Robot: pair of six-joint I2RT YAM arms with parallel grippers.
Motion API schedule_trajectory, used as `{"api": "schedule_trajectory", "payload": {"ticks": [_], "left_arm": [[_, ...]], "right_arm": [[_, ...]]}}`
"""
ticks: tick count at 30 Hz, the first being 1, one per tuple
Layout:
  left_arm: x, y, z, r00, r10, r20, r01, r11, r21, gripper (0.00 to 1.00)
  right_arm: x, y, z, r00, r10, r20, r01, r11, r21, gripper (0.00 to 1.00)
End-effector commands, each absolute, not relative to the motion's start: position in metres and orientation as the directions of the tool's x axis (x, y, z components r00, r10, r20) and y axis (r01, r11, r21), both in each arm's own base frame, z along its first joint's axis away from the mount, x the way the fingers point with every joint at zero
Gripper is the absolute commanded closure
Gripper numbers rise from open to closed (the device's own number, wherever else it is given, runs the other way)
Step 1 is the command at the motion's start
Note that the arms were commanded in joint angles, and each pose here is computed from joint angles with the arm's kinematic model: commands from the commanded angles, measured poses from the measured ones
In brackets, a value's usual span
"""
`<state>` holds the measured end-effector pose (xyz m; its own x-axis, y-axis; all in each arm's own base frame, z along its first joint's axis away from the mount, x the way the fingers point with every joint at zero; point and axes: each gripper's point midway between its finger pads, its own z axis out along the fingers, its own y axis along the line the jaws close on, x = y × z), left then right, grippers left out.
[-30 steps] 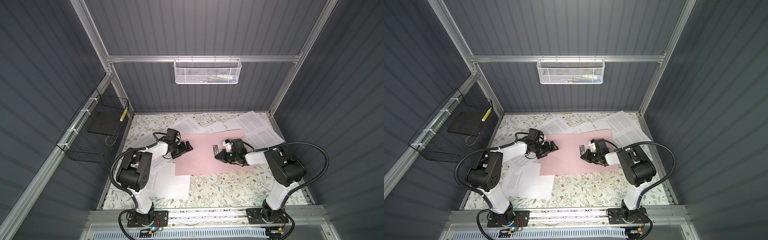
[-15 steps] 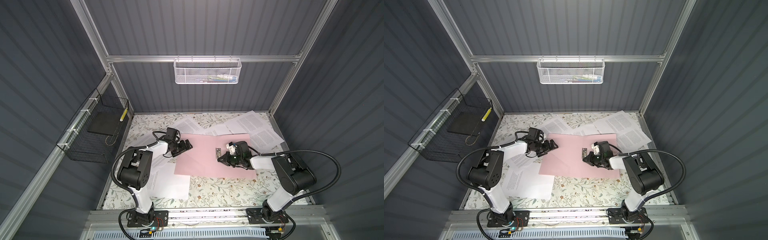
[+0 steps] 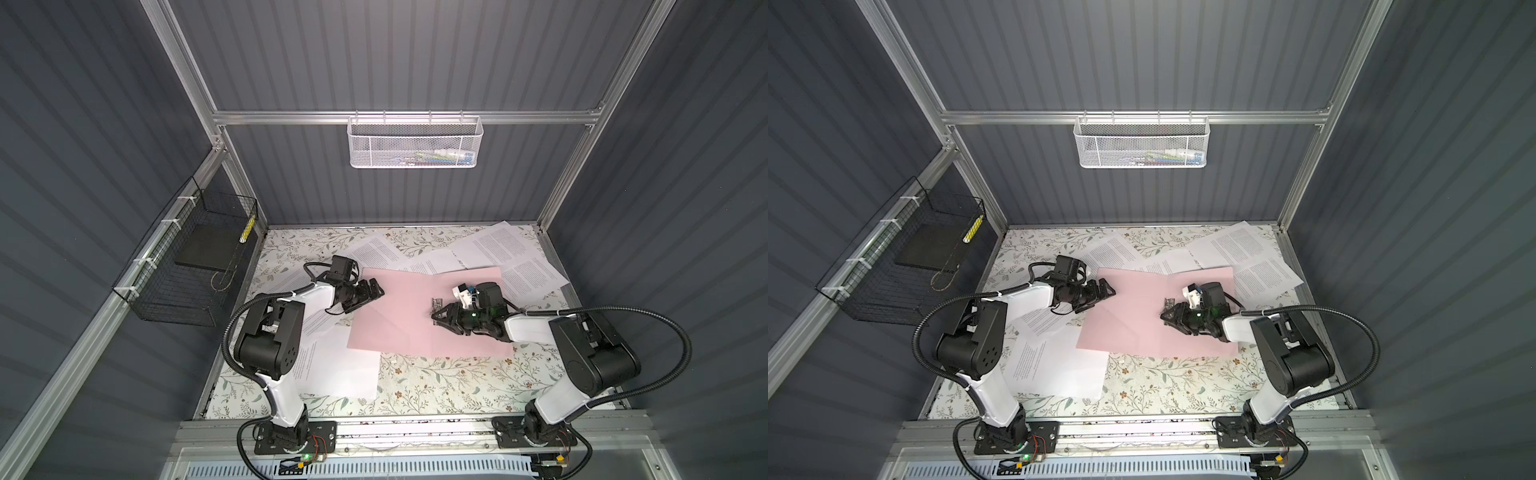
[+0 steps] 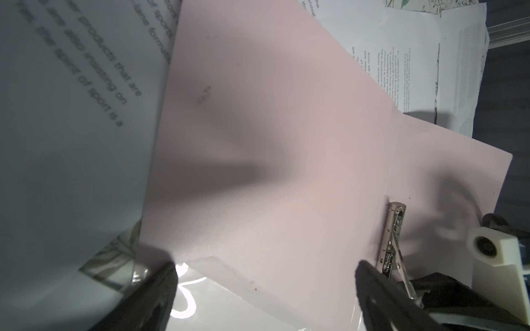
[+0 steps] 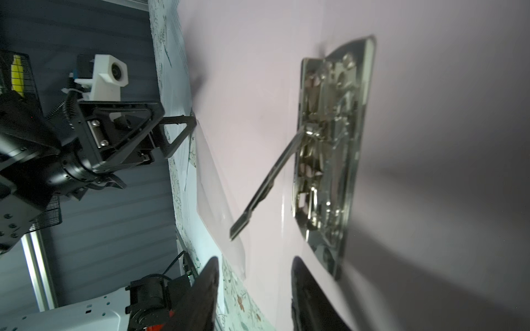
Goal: Put the files into the folder
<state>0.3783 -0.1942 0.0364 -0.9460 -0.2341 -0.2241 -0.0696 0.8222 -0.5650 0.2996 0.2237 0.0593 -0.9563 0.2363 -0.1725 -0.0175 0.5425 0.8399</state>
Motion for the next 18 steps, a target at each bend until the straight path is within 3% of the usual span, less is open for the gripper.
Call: {"api": "schedule_trajectory", "payload": {"ticks": [1,7,18], "left_arm": [[0.297,-0.145,-0.051,-0.966,-0.25,0.069,-0.259,0.914,-0.313,0.02],[0.298,-0.148,-0.049,-0.966,-0.249,0.069,-0.258,0.909,-0.328,0.02],[0.296,-0.148,-0.052,-0.966,-0.248,0.07,-0.257,0.907,-0.332,0.03]], "right_arm": [[0.293,0.217,0.051,-0.962,0.217,-0.168,-0.004,0.602,0.799,0.74],[0.292,0.224,0.039,-0.972,0.173,-0.16,-0.006,0.659,0.752,0.91],[0.313,0.247,0.039,-0.976,0.166,-0.142,0.004,0.663,0.748,0.89]]}}
